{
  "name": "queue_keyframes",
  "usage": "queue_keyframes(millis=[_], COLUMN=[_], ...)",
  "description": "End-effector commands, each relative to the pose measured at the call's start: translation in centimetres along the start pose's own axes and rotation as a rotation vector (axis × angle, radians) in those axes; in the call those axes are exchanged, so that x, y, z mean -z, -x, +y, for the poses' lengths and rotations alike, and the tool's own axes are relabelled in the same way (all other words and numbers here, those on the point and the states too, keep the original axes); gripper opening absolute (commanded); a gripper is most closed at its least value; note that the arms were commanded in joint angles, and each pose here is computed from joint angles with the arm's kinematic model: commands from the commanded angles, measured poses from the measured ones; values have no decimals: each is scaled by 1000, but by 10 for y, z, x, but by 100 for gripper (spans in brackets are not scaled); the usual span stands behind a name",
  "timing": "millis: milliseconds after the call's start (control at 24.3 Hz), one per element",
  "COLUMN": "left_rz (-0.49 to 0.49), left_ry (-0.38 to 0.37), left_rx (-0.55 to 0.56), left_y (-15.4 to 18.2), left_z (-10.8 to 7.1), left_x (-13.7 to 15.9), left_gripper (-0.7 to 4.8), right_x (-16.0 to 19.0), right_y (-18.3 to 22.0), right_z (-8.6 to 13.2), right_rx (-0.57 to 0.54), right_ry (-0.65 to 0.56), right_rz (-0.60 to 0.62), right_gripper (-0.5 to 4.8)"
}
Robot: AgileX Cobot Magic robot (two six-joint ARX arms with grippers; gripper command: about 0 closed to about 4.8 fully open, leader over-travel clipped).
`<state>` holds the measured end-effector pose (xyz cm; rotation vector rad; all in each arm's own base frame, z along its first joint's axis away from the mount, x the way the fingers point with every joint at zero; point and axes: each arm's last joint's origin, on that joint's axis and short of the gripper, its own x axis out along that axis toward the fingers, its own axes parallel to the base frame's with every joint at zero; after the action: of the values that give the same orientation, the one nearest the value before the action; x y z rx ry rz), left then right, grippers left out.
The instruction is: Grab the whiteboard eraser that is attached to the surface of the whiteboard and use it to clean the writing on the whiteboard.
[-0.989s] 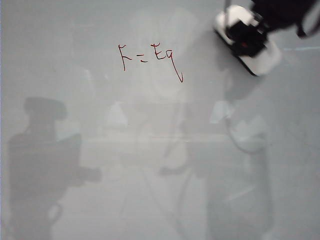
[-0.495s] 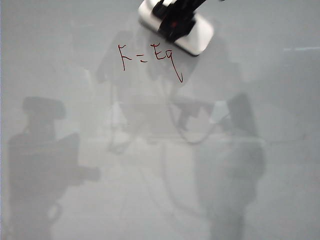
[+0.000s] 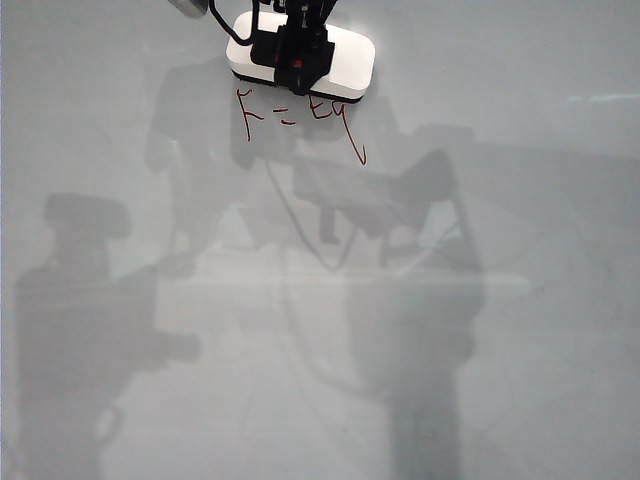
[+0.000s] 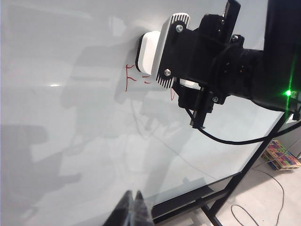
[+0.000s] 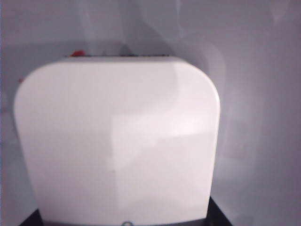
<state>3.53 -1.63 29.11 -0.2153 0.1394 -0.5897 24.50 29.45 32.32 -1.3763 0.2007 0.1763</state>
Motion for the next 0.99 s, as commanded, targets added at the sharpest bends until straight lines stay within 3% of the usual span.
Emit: queue_keyframes(millis=[41, 577, 783, 866, 989], left_rz=[-11, -13, -13, -18, -23], left_ry=[-11, -11, -11, -11, -12], left_rx=[7, 4, 3, -22, -48], left_y=[0, 0, 0, 0, 0], left_z=[-1, -1, -1, 0, 1], left_x=[-2, -2, -2, -2, -2], left_gripper=[-6, -6, -6, -6, -6], right_x=[3, -10, -12, -11, -12], right_y=[-3, -45, -28, -14, -1], right_z=[-2, 53, 22, 4, -5], right_rx=[-10, -138, 21, 64, 83], right_ry=[20, 104, 138, 122, 114], right_rz=[19, -35, 12, -8, -24], right_gripper=[211, 210, 210, 210, 210])
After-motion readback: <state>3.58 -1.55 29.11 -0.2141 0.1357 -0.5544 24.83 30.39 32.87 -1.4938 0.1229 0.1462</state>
